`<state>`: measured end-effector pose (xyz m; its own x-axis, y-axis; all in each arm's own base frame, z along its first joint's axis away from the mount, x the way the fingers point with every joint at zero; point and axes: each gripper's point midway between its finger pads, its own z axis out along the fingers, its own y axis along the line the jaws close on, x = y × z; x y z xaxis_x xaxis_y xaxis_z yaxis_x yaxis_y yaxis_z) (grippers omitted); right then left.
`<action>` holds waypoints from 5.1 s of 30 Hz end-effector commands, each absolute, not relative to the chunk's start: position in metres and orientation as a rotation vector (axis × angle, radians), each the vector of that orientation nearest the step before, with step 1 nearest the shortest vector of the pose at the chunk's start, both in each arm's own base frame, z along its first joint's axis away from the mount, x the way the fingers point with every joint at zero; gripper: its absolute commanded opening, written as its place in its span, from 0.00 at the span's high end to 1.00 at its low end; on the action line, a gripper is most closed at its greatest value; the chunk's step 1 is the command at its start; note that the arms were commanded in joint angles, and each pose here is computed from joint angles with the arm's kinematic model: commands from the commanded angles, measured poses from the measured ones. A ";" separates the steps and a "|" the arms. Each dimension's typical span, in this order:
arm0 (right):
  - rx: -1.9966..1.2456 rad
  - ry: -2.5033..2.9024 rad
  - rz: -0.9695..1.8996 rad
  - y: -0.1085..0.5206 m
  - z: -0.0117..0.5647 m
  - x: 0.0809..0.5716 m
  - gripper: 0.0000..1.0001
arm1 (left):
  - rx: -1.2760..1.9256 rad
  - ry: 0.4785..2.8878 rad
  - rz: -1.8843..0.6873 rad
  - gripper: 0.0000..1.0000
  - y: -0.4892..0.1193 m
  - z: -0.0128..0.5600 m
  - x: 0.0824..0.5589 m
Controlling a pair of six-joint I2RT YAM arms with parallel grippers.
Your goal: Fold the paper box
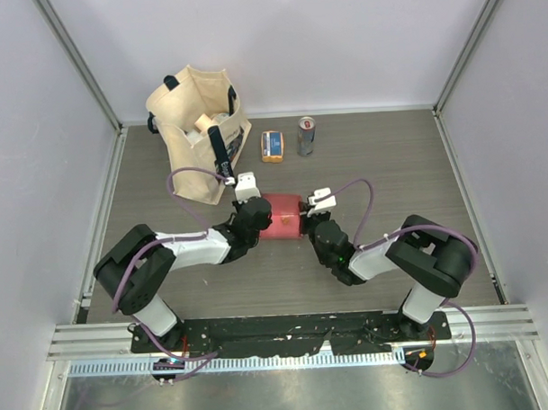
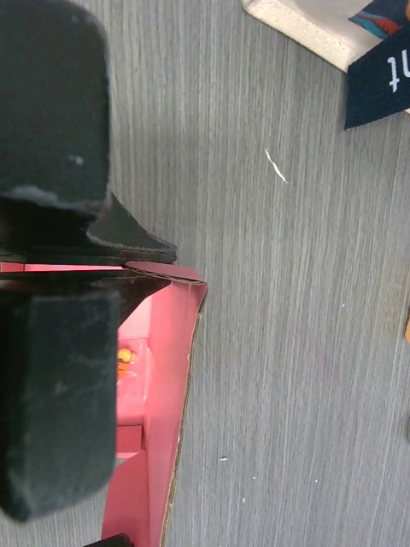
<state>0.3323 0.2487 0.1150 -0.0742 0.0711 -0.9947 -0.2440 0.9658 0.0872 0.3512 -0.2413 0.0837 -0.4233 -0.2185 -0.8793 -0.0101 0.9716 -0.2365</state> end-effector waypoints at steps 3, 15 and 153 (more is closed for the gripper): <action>0.050 1.529 0.232 0.230 0.131 0.324 0.98 | -0.286 1.863 -0.214 1.00 -0.226 0.093 0.357; 0.177 1.590 0.198 0.224 0.105 0.301 0.96 | -0.242 1.888 -0.270 1.00 -0.228 0.076 0.338; 0.130 1.542 0.160 0.227 0.114 0.283 0.99 | -0.069 1.958 -0.356 0.94 -0.259 0.048 0.291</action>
